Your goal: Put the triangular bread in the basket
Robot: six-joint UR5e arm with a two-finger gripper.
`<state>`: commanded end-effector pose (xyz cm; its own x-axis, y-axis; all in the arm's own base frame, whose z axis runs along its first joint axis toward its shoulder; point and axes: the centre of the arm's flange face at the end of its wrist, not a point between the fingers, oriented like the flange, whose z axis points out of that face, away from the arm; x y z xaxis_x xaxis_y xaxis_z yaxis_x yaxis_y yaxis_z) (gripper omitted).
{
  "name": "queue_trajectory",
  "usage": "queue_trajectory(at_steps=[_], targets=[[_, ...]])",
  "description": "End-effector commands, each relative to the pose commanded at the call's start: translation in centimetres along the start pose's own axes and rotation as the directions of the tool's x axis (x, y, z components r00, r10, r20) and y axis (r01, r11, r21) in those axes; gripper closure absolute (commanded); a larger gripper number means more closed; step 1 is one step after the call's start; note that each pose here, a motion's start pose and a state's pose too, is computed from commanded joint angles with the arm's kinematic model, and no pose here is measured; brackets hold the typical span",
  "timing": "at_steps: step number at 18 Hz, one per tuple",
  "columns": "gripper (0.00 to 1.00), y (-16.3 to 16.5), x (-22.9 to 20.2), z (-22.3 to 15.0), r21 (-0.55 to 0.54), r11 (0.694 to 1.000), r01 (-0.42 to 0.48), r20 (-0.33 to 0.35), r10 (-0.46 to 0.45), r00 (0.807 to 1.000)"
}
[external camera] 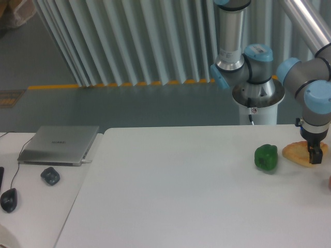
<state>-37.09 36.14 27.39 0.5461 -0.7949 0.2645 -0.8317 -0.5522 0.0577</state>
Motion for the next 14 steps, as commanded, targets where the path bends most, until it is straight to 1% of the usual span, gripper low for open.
queue_trajectory(at_steps=[1, 2, 3, 11, 12, 13, 14], targets=[[0.0, -0.1, 0.2, 0.6, -0.027, 1.0, -0.007, -0.018, 0.007, 1.0], [0.0, -0.6, 0.1, 0.7, -0.085, 0.996, -0.028, -0.047, 0.024, 0.999], [0.0, -0.7, 0.3, 0.9, -0.093, 0.995, -0.032, -0.055, 0.027, 0.998], [0.01, -1.0, 0.1, 0.8, -0.091, 0.996, -0.017, -0.044, 0.013, 0.999], [0.24, -1.3, 0.0, 0.7, -0.101, 0.995, -0.008, -0.04, 0.004, 0.999], [0.39, -1.5, -0.1, 0.7, -0.105, 0.994, 0.007, -0.04, -0.012, 0.999], [0.46, -1.5, -0.2, 0.7, -0.109, 0.994, 0.018, -0.04, -0.022, 0.999]])
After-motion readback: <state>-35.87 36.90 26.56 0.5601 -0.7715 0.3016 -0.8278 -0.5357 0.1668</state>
